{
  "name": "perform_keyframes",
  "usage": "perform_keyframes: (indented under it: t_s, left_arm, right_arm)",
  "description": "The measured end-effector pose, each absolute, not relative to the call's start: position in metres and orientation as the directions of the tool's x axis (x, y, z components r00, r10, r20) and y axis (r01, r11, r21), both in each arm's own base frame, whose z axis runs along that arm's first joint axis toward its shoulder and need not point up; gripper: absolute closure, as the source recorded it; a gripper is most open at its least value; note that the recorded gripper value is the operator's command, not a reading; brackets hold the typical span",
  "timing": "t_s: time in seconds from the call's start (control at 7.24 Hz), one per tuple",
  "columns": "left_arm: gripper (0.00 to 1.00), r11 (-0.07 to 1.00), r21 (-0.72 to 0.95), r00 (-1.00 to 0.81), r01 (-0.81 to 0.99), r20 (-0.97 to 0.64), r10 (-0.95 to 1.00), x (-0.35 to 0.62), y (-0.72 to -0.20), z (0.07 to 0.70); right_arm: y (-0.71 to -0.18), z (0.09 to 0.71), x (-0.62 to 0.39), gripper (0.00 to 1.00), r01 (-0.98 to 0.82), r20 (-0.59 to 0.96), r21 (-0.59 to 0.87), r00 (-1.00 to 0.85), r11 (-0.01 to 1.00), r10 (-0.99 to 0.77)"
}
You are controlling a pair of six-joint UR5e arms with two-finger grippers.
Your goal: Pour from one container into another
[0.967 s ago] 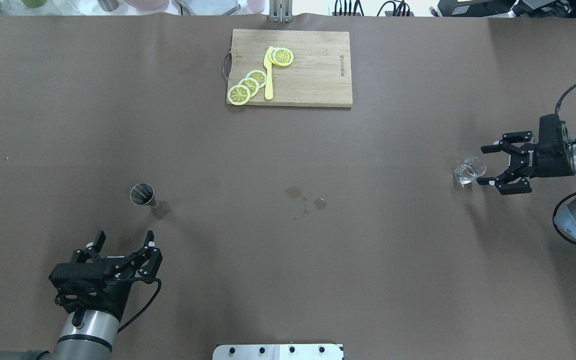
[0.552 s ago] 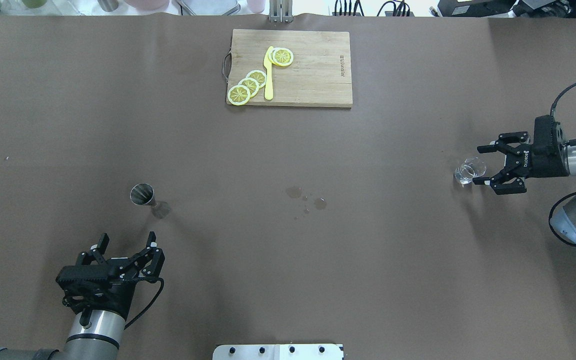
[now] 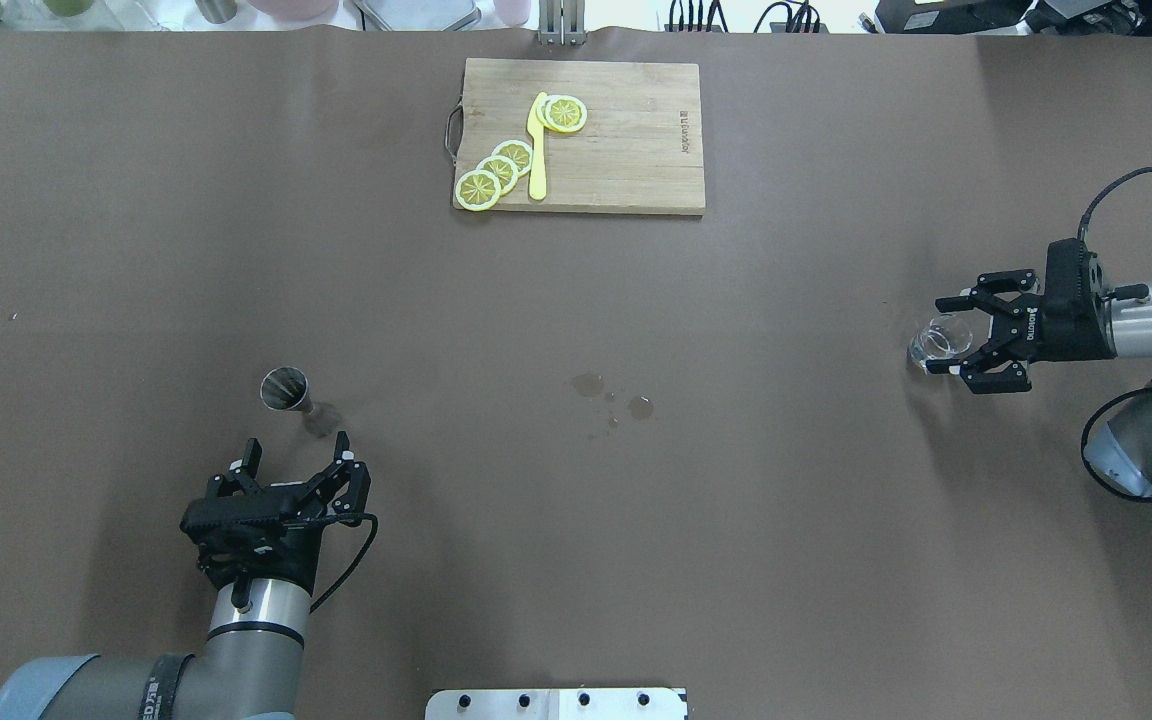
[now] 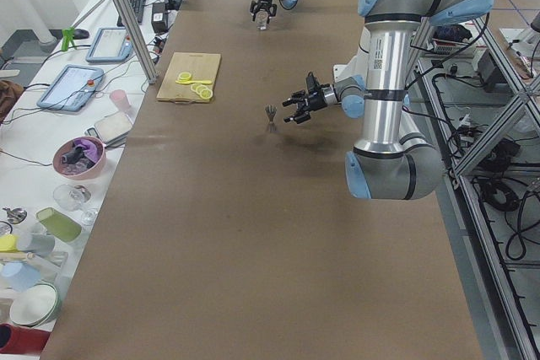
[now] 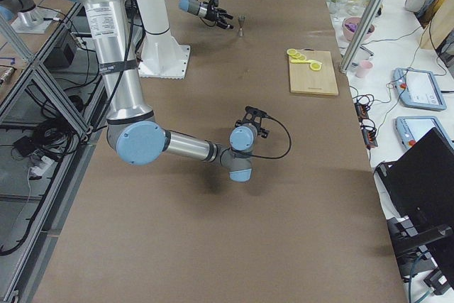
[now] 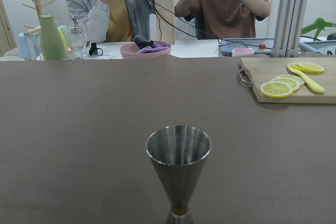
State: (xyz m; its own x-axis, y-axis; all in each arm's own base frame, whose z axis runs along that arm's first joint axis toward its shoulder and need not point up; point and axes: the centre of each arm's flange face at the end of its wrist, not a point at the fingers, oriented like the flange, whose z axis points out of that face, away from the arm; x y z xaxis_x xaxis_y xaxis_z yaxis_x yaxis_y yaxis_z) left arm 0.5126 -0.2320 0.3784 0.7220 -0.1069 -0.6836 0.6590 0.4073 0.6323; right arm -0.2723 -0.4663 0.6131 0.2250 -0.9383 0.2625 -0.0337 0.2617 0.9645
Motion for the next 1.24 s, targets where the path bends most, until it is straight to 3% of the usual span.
perform_keyframes:
  t_s: [1.24]
  left_arm:
    - [0.11, 0.389, 0.637, 0.729, 0.666, -0.667, -0.156, 0.534, -0.272, 0.399]
  right_arm:
    - [-0.461, 0.619, -0.275, 0.31, -0.029, 0.265, 0.963, 0.237, 0.266, -0.935]
